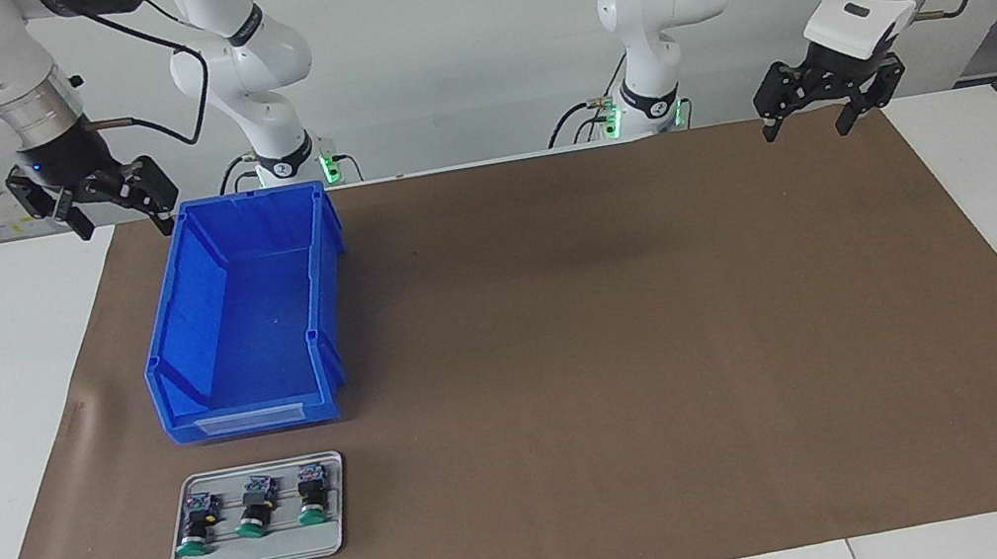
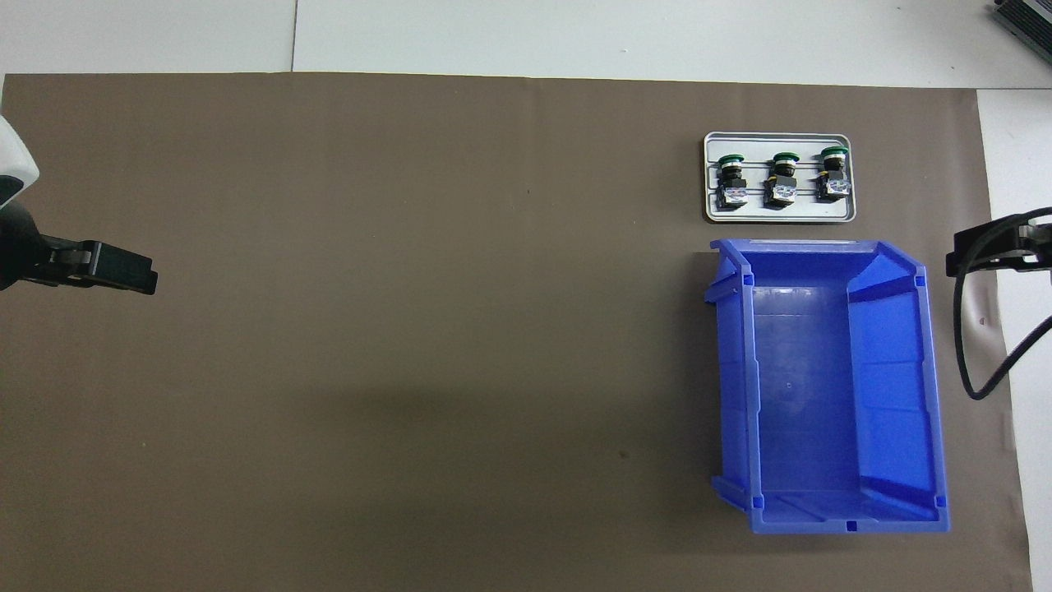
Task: Place and press button with both arms
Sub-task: 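Reach the right gripper to the metal tray and grasp a green-capped button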
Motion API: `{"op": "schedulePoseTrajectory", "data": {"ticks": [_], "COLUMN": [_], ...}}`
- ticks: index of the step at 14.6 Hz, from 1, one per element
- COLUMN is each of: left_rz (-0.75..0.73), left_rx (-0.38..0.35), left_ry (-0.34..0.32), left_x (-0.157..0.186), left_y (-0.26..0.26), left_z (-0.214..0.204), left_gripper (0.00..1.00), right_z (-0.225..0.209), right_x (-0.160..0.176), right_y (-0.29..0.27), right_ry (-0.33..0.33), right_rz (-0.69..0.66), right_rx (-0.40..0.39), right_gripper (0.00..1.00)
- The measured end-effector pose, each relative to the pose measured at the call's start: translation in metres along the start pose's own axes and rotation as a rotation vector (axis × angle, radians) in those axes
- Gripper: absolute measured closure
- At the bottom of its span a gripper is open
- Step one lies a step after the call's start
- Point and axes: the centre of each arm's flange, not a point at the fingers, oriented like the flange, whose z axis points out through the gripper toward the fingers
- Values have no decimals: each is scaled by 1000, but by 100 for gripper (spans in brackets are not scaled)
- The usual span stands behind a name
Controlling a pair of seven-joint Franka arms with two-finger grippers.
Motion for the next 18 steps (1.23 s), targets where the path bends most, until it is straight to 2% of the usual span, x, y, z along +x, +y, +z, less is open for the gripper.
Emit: {"op": "schedulePoseTrajectory", "data": {"ticks": [8, 11, 14, 18], "left_rz": [0, 0, 0, 0], "left_rx": [0, 0, 0, 0], "left_ry": [0, 0, 0, 0], "left_x": [0, 0, 0, 0], "left_y": [0, 0, 0, 0], "left_z": [0, 0, 0, 0], "left_gripper": [0, 0, 0, 0], "right_z": [4, 8, 25, 93], "right_x": [2, 14, 41, 103], "right_y": [-1, 0, -5, -15], "right_ry": [7, 73, 150, 244], "right_rz": [0, 5, 2, -2], "right_rx": [0, 6, 11, 18], "right_gripper": [0, 0, 0, 0]}}
